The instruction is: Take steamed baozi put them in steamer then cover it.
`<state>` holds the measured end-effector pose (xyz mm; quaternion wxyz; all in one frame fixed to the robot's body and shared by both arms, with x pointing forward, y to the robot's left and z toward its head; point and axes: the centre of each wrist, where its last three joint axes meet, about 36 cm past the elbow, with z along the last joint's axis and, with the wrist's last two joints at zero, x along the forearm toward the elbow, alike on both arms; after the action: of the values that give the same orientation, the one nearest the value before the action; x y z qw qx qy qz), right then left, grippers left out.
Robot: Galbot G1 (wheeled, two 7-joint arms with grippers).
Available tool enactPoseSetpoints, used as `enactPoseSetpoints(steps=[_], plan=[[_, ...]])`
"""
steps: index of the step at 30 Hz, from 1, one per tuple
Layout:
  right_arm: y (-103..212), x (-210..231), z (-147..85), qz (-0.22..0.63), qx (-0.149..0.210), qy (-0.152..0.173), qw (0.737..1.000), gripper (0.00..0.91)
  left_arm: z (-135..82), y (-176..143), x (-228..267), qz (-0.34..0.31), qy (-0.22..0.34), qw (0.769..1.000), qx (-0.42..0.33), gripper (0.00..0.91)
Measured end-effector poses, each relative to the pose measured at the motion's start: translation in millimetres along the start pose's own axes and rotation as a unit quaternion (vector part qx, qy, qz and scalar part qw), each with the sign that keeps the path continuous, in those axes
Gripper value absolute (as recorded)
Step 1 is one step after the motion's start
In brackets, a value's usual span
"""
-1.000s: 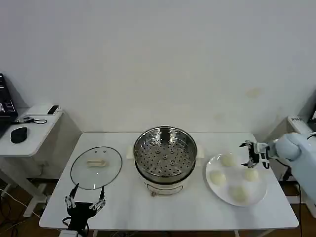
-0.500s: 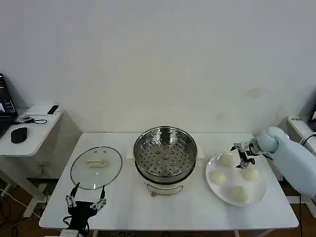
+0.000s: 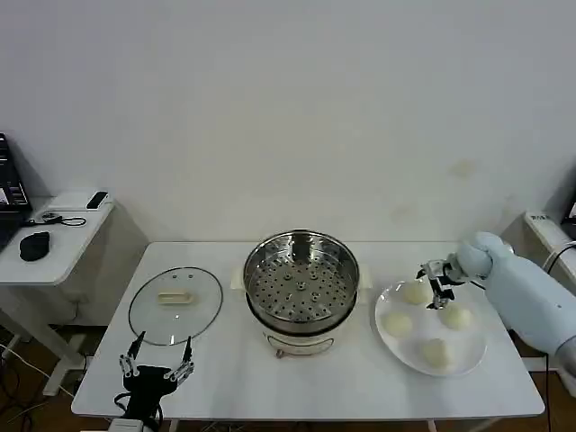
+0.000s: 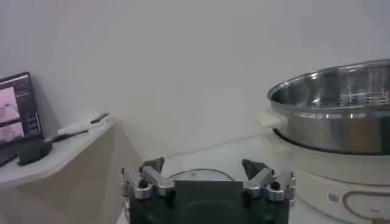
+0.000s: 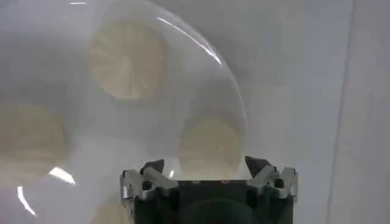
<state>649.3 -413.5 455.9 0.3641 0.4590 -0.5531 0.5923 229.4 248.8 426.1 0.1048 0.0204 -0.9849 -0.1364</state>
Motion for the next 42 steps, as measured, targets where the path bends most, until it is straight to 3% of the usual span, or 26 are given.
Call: enactPoseSetpoints(steps=[7, 25, 35, 42], plan=[[0.7, -3.3, -2.2, -0.001, -0.001, 0.000, 1.000, 0.635, -0.4, 0.0, 1.0, 0.000, 0.000, 1.000, 0.000, 0.907], [-1.7, 17.5, 5.7, 0.004, 0.003, -0.004, 1.000, 0.615, -2.6, -0.2, 3.3, 0.003, -0.004, 1.000, -0.001, 0.907], [-25.0, 77.0, 15.4, 0.038, 0.009, -0.011, 0.999, 0.615, -0.5, -0.1, 2.4, 0.006, -0.004, 1.000, -0.002, 0.907], [-60.3, 128.4, -0.2, 0.079, 0.026, -0.029, 0.996, 0.615, 0.1, 1.1, 2.8, 0.006, -0.005, 1.000, -0.003, 0.907]])
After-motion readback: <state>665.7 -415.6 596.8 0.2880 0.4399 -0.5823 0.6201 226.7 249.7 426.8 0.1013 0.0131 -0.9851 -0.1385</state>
